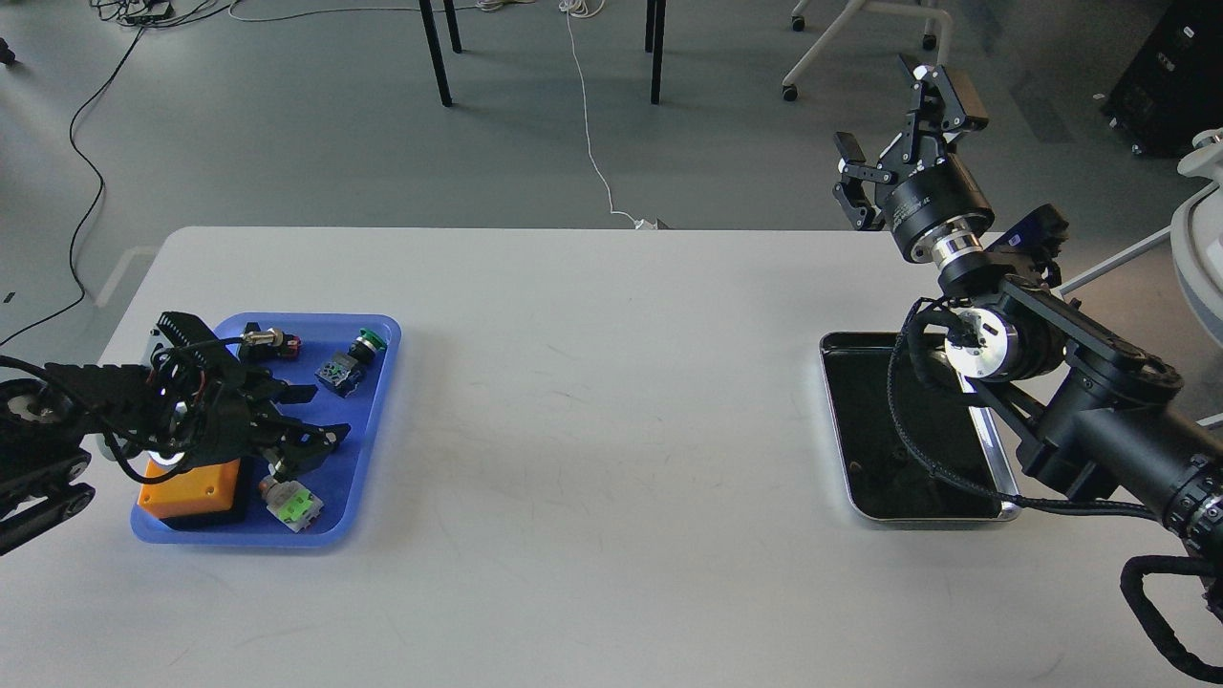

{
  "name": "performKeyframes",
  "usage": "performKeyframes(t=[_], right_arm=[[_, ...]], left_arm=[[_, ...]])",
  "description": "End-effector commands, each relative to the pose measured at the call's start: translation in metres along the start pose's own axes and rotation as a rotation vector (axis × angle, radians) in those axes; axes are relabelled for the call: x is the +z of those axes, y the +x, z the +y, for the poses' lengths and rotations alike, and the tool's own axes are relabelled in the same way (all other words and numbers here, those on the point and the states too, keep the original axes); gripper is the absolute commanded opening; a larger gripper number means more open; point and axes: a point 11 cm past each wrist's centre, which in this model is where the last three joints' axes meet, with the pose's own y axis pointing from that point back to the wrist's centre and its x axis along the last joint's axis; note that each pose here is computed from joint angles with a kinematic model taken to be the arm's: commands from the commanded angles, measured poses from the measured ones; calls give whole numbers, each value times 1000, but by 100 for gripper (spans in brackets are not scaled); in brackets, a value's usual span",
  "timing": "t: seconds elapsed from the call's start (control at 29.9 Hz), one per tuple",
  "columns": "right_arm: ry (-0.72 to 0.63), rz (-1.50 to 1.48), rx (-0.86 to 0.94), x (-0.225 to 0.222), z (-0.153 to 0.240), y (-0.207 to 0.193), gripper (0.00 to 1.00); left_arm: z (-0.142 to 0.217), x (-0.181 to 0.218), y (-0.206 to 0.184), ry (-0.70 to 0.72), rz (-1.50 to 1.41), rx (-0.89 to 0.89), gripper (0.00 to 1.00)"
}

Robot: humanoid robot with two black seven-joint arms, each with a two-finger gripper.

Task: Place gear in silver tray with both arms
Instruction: 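Lower the left gripper into the blue tray onto another black gear, then close the left gripper on the second black gear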

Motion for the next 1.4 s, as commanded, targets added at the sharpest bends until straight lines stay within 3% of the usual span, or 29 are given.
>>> performKeyframes(t=[0.0, 0.27, 1.37], right_arm=[[-2, 0, 1, 1, 1, 0, 97], [-1, 0, -2, 0, 0, -1, 97], [0, 2, 0, -1, 0, 1, 97]], left_arm=[[1, -2, -2, 7, -12, -8, 55], [0, 0, -12, 1, -5, -30, 51], [-4, 6, -5, -25, -10, -16, 50]])
